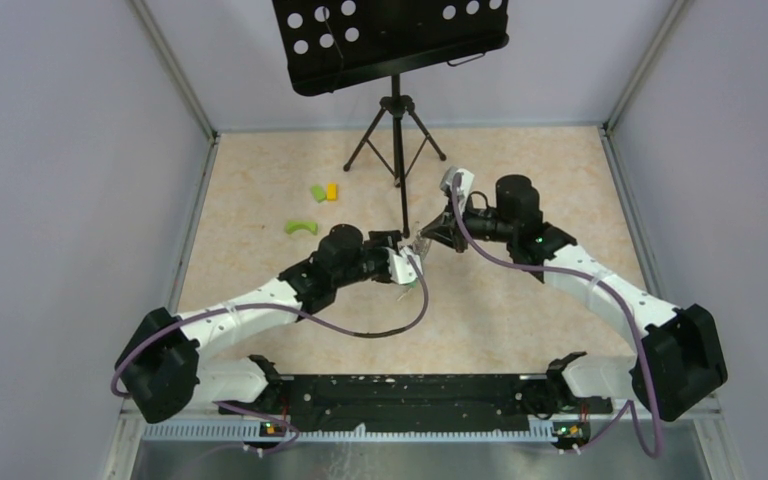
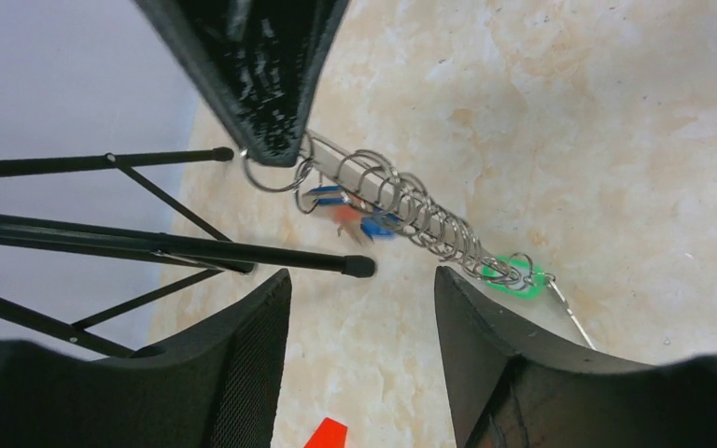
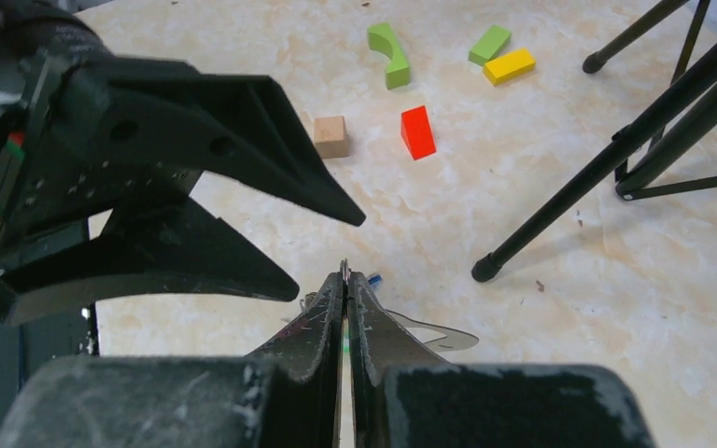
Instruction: Put the keys on the keyring
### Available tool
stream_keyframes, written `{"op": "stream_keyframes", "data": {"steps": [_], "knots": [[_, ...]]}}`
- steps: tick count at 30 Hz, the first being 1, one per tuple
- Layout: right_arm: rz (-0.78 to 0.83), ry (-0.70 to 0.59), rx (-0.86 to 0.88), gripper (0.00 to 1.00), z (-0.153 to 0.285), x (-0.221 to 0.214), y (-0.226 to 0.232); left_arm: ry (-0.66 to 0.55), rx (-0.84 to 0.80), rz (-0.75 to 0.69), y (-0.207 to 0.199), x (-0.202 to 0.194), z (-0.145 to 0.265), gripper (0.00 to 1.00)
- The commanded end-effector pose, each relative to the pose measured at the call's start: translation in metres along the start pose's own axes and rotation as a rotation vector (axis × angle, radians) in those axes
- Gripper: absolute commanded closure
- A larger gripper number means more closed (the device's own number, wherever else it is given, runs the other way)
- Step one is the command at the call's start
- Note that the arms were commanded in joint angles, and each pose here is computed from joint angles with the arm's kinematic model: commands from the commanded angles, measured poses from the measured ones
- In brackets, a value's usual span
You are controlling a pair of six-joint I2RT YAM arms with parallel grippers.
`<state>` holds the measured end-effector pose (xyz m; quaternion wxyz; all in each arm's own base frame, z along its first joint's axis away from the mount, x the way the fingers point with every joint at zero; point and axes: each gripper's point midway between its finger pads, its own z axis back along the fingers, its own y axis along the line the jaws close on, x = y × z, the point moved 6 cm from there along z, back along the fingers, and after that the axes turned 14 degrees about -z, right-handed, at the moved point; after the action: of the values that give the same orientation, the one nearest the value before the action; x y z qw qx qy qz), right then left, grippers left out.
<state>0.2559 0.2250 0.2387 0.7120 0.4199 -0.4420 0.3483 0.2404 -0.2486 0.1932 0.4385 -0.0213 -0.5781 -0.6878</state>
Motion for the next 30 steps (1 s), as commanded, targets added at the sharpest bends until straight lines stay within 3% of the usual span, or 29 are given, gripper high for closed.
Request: {"op": "stream_keyframes", "data": {"steps": [1,10,15,30], "knots": [[0.116,-0.069,0.112,1.00,0.009,0.014,0.012,-0.098,0.005,0.105,0.016,0.013,0.011,0.37],[0.149,-0.064,0.273,1.00,0.012,0.008,0.027,-0.357,-0.172,0.297,0.033,0.030,0.022,0.41],[0.153,-0.063,0.316,1.00,0.013,0.007,0.032,-0.461,-0.275,0.327,0.032,0.039,0.018,0.46],[0.148,-0.054,0.342,1.00,0.013,0.005,0.034,-0.484,-0.324,0.343,0.026,0.035,0.012,0.51]]}}
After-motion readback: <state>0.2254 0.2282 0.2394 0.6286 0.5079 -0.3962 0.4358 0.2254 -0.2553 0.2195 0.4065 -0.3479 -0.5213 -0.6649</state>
